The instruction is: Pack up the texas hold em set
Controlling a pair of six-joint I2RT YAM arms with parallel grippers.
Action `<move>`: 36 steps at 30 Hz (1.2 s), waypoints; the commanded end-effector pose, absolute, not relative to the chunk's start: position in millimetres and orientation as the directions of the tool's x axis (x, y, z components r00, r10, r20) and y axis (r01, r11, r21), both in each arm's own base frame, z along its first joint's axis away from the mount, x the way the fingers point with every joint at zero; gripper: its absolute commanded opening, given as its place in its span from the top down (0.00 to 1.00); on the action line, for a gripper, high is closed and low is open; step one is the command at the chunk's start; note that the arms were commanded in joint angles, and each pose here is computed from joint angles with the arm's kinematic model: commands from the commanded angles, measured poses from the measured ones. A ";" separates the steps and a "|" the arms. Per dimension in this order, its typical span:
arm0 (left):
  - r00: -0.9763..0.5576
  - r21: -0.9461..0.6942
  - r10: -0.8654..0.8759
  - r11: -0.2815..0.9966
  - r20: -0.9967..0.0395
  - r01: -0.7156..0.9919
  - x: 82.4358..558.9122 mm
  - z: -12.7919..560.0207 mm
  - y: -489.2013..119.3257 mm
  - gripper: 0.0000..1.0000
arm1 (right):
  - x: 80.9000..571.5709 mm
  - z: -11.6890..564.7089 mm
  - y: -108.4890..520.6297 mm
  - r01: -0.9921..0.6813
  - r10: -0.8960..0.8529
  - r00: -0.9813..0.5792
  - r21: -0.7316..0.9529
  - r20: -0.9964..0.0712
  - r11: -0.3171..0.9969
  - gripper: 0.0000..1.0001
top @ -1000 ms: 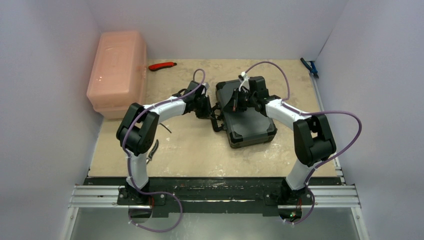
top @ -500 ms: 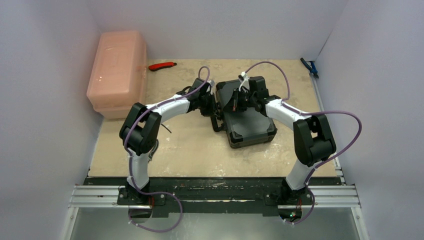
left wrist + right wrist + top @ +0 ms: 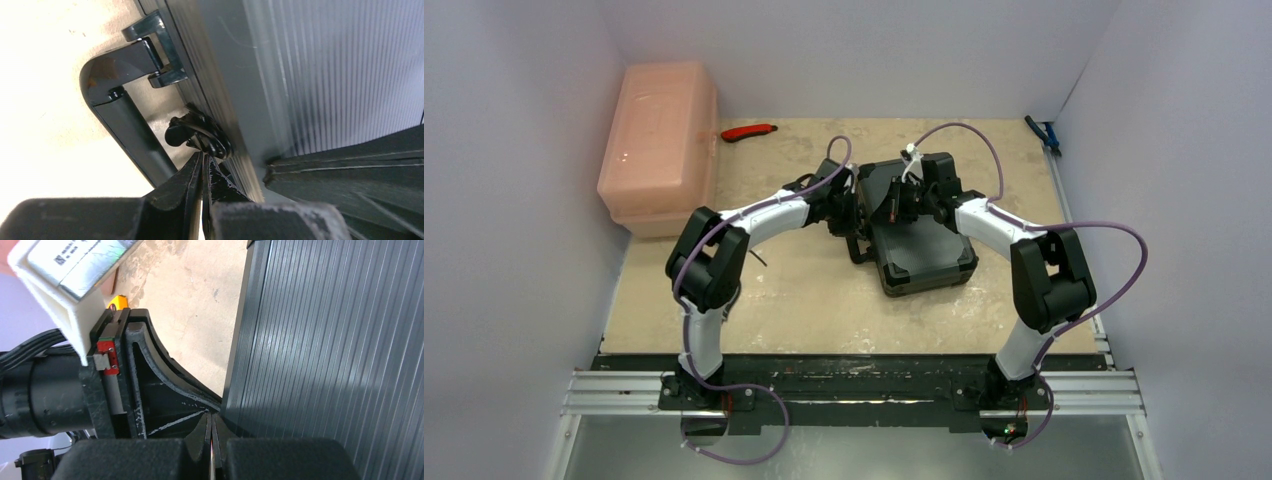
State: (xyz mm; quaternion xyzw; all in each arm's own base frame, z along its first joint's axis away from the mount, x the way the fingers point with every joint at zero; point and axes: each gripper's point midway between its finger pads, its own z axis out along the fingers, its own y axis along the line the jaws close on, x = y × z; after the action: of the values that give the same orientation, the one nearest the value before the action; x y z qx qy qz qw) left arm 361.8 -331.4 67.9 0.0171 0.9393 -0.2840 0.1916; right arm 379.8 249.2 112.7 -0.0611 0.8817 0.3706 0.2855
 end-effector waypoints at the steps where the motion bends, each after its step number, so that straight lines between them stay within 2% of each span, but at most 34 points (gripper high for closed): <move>1: -0.870 -0.544 -0.073 0.805 -0.488 0.237 378.0 118.6 -350.6 0.97 | 379.5 53.6 196.6 -0.169 0.098 -0.867 0.472 -0.489 0.866 1.00; 15: -0.861 -0.517 -0.066 0.822 -0.504 0.240 377.5 122.1 -346.5 0.98 | 379.0 54.6 196.8 -0.170 0.096 -0.867 0.471 -0.489 0.866 1.00; 36: -0.872 -0.418 -0.033 0.886 -0.489 0.202 362.5 90.5 -312.9 1.00 | 377.3 49.4 196.4 -0.167 0.094 -0.872 0.471 -0.481 0.866 1.00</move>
State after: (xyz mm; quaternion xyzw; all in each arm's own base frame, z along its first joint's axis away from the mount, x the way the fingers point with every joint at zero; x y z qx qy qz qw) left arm 357.1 -316.3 68.0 0.0349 0.9482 -0.2316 0.2144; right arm 379.9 249.2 112.4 -0.0614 0.8813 0.3710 0.2862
